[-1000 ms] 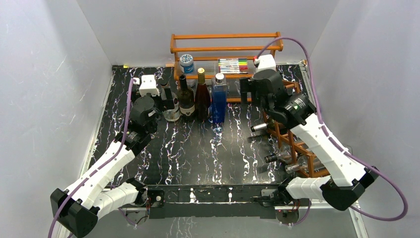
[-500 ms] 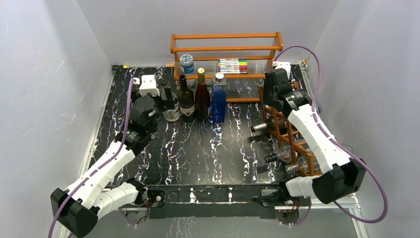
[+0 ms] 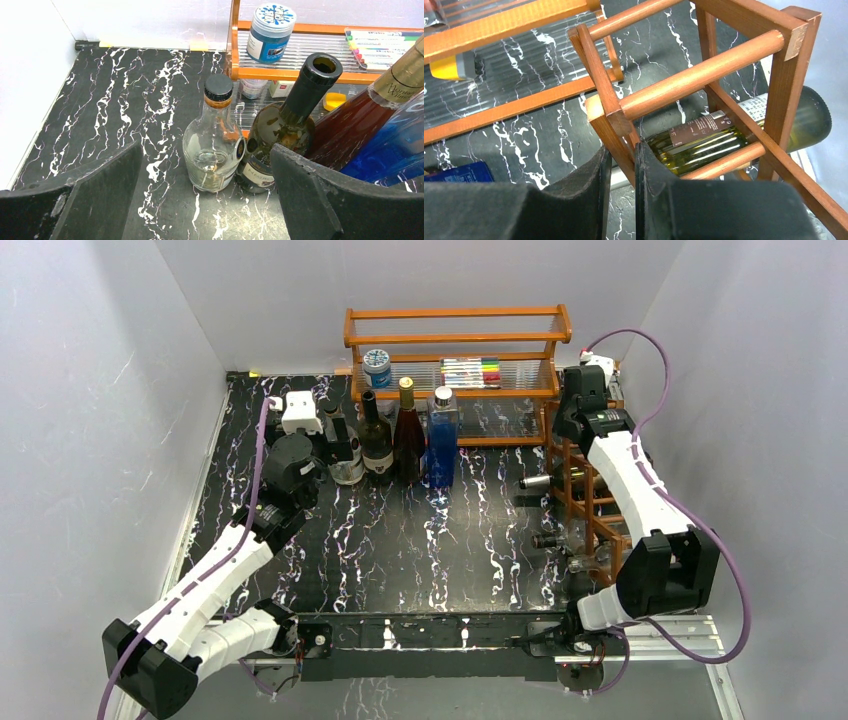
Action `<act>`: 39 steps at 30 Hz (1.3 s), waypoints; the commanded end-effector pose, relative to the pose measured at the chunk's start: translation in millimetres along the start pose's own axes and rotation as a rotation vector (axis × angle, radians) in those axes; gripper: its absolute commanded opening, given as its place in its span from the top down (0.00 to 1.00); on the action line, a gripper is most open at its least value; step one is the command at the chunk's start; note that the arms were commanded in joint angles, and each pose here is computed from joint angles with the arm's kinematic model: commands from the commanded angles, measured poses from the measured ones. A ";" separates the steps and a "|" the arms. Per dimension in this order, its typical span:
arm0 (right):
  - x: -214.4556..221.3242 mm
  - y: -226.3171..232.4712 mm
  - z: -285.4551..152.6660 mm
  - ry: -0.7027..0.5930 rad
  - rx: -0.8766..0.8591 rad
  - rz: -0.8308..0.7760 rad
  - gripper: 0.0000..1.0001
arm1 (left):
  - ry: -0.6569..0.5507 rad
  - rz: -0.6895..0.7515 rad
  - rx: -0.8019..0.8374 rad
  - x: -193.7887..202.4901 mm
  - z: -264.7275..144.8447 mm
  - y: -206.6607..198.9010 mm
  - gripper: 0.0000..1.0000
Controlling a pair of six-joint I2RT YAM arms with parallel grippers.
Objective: Take the wine bottle off the wine rack
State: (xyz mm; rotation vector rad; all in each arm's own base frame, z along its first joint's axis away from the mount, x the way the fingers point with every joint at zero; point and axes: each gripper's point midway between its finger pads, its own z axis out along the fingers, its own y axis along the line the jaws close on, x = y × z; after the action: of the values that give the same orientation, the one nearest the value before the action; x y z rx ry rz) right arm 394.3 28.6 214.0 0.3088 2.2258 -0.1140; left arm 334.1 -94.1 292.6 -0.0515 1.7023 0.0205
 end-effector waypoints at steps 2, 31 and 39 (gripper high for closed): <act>-23.2 20.9 12.8 -0.027 -0.055 0.139 0.78 | -0.049 -0.032 0.008 -16.6 -2.3 0.2 0.02; 23.1 50.1 -143.7 -0.223 -0.563 -0.534 0.02 | -0.026 -0.009 -0.003 -10.6 2.5 -0.5 0.02; 82.2 28.9 -203.2 -0.200 -0.748 -0.945 0.02 | -0.018 -0.015 0.011 -11.3 2.7 -3.9 0.02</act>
State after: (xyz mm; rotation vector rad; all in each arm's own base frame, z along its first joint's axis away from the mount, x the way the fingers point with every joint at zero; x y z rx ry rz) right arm 235.9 112.7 271.9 -0.8303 1.9731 0.2087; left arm 337.8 -97.0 286.6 -0.0316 1.7168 0.0307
